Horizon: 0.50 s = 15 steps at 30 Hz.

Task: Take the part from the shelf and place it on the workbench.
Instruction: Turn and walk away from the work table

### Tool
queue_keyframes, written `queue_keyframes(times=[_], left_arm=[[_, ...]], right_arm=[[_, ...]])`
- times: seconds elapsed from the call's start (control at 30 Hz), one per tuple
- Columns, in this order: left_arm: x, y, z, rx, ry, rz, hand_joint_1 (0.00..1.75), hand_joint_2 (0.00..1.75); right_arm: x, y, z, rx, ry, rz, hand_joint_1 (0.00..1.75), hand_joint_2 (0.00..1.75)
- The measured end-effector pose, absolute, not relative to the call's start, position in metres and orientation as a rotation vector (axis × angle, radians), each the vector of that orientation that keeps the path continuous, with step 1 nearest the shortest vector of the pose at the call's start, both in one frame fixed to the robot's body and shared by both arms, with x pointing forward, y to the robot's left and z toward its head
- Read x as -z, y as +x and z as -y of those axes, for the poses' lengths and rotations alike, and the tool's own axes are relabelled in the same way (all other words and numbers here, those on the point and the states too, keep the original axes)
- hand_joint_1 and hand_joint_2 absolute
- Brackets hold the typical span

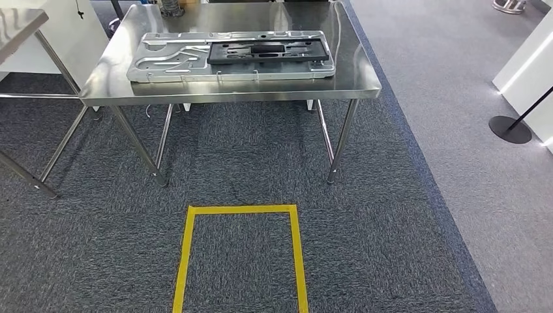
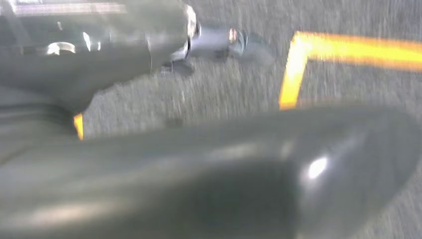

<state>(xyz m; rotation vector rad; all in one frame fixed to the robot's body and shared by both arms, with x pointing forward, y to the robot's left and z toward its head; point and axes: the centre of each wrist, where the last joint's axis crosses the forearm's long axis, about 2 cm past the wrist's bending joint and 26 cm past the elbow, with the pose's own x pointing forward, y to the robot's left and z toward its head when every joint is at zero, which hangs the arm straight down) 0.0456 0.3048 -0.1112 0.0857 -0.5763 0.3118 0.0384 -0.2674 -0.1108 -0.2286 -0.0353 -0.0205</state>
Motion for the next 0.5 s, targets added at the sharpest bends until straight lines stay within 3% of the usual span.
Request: queue_keyframes(times=[0.5], left_arm=[[0.1111, 0.0459, -0.3054, -0.357, 0.096, 0.550, 0.00, 0.00]], right_arm=[[0.1110, 0.0388, 0.2682, 0.015, -0.183, 0.049, 0.00, 1.75]])
